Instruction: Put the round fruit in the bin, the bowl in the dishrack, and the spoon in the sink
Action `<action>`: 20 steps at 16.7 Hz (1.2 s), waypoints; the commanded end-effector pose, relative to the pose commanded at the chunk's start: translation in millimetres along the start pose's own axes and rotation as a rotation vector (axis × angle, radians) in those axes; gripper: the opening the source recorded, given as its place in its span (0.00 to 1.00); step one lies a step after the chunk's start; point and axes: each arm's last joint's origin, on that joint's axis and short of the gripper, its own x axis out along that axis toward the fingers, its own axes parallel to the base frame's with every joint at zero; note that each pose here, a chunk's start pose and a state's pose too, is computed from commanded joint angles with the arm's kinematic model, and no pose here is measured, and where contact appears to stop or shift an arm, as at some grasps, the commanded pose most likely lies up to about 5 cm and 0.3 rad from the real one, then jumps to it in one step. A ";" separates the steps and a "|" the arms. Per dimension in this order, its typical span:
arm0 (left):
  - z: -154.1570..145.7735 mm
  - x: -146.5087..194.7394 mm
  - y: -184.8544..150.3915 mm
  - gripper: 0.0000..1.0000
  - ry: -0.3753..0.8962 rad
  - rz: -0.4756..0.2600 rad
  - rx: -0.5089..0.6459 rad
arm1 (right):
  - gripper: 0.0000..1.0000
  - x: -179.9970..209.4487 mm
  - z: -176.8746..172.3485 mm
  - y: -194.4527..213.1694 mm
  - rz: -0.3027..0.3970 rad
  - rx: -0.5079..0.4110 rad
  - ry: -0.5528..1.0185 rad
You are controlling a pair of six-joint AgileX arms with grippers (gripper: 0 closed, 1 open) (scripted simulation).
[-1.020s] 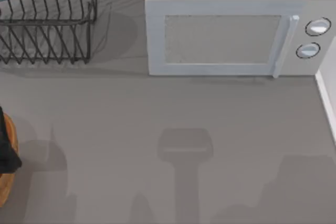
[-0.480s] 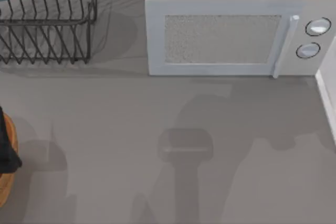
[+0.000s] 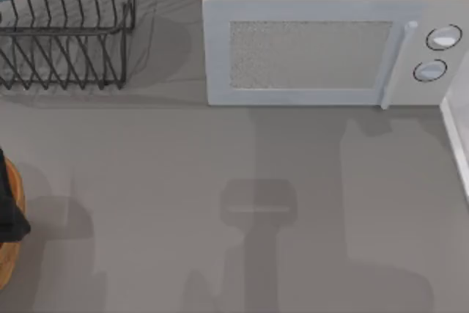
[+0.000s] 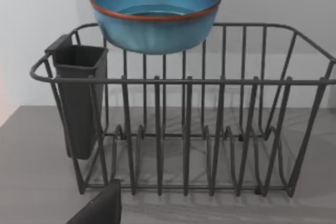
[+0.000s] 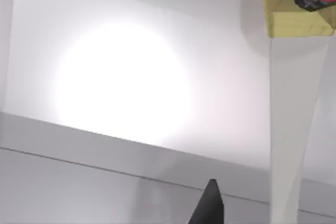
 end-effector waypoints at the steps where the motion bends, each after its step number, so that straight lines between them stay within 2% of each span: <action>1: 0.0 0.0 0.0 1.00 0.000 0.000 0.000 | 0.00 5.9 3.6 -5.6 0.001 0.004 0.000; 6: 0.0 0.0 0.0 1.00 0.000 0.000 0.000 | 0.00 19.3 13.3 -16.9 0.001 0.018 0.000; 15: 0.0 0.0 0.0 1.00 0.000 0.000 0.000 | 0.00 34.5 6.4 -17.6 0.016 0.037 -0.004; 20: 0.0 0.0 0.0 1.00 0.000 0.000 0.000 | 0.00 49.8 11.3 -18.3 -0.017 0.025 0.008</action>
